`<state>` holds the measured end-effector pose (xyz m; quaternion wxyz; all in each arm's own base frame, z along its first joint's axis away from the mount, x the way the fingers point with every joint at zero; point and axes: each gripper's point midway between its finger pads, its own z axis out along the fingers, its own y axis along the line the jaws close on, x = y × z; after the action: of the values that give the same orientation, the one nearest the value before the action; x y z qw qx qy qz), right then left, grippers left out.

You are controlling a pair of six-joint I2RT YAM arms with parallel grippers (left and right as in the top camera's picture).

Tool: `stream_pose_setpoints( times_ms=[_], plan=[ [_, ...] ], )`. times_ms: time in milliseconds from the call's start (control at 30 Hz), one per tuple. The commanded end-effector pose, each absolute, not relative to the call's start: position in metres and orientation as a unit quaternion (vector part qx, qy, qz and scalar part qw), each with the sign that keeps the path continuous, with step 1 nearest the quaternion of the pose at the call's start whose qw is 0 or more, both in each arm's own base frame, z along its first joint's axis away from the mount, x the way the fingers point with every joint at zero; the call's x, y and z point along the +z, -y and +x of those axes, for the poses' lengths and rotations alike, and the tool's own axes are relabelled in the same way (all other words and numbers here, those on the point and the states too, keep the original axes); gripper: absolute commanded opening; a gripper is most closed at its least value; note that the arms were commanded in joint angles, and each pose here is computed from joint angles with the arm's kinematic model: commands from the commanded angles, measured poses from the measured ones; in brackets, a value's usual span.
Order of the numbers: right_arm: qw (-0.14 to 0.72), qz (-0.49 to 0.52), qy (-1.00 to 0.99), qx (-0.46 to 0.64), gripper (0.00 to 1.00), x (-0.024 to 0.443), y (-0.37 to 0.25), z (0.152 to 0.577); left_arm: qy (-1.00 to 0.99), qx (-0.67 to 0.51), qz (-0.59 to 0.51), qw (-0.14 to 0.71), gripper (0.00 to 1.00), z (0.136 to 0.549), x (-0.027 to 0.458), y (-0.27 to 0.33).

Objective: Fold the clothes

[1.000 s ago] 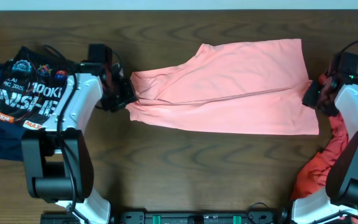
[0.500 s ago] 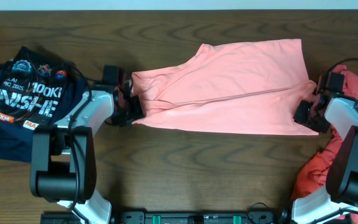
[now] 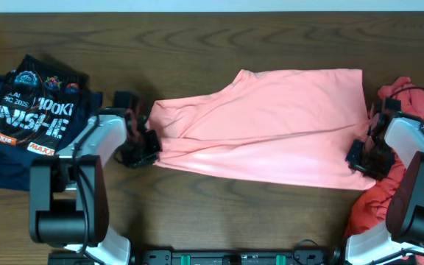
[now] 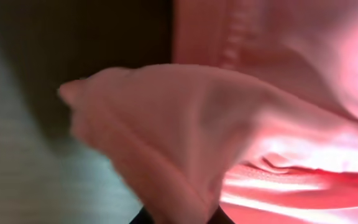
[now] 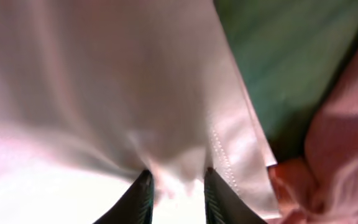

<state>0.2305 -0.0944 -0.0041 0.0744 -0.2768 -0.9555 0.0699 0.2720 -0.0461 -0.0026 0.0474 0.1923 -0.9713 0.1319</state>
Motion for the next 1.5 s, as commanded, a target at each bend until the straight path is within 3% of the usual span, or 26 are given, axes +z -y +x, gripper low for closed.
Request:
stream_pose_setpoints(
  times_ms=[0,100,167,200,233,267,300,367,400,633,1000,1367,1467],
  plan=[
    [0.104,-0.283,0.951,0.075,0.28,-0.011,0.091,0.211,0.970,0.104,0.217,0.038,0.11,0.266,0.000,0.019],
    [0.074,-0.283,0.954,0.061,0.30,0.001,0.089,0.224,0.973,0.110,0.203,-0.009,0.17,0.283,0.021,0.014],
    [0.035,-0.284,0.957,0.050,0.32,0.017,0.090,0.242,0.973,0.115,0.193,-0.047,0.41,0.298,0.041,0.016],
    [0.006,-0.278,0.960,0.040,0.36,0.030,0.091,0.255,0.973,0.119,0.185,-0.072,0.54,0.309,0.054,0.018],
    [-0.025,-0.270,0.962,0.031,0.40,0.043,0.091,0.269,0.972,0.122,0.177,-0.091,0.62,0.317,0.063,0.021],
    [-0.048,-0.265,0.963,0.024,0.45,0.054,0.091,0.280,0.972,0.125,0.168,-0.109,0.67,0.325,0.072,0.025],
    [-0.089,-0.254,0.963,0.011,0.63,0.071,0.091,0.298,0.971,0.129,0.153,-0.130,0.72,0.336,0.083,0.032],
    [-0.147,-0.233,0.961,-0.013,0.75,0.096,0.088,0.325,0.971,0.135,0.119,-0.160,0.78,0.352,0.097,0.046],
    [-0.172,-0.218,0.960,-0.028,0.75,0.108,0.085,0.336,0.970,0.138,0.102,-0.173,0.80,0.359,0.103,0.053],
    [-0.252,-0.180,0.949,-0.056,0.76,0.146,0.080,0.376,0.950,0.171,0.015,-0.261,0.87,0.412,0.126,0.114],
    [-0.302,-0.121,0.944,-0.051,0.86,0.159,0.068,0.401,0.943,0.214,-0.088,-0.237,0.89,0.477,0.083,0.204],
    [-0.301,-0.120,0.945,-0.053,0.87,0.158,0.067,0.401,0.927,0.259,-0.143,-0.230,0.91,0.487,0.025,0.268],
    [-0.301,-0.120,0.944,-0.052,0.82,0.158,0.067,0.401,0.927,0.262,-0.149,-0.225,0.88,0.484,0.015,0.277]
  ],
)
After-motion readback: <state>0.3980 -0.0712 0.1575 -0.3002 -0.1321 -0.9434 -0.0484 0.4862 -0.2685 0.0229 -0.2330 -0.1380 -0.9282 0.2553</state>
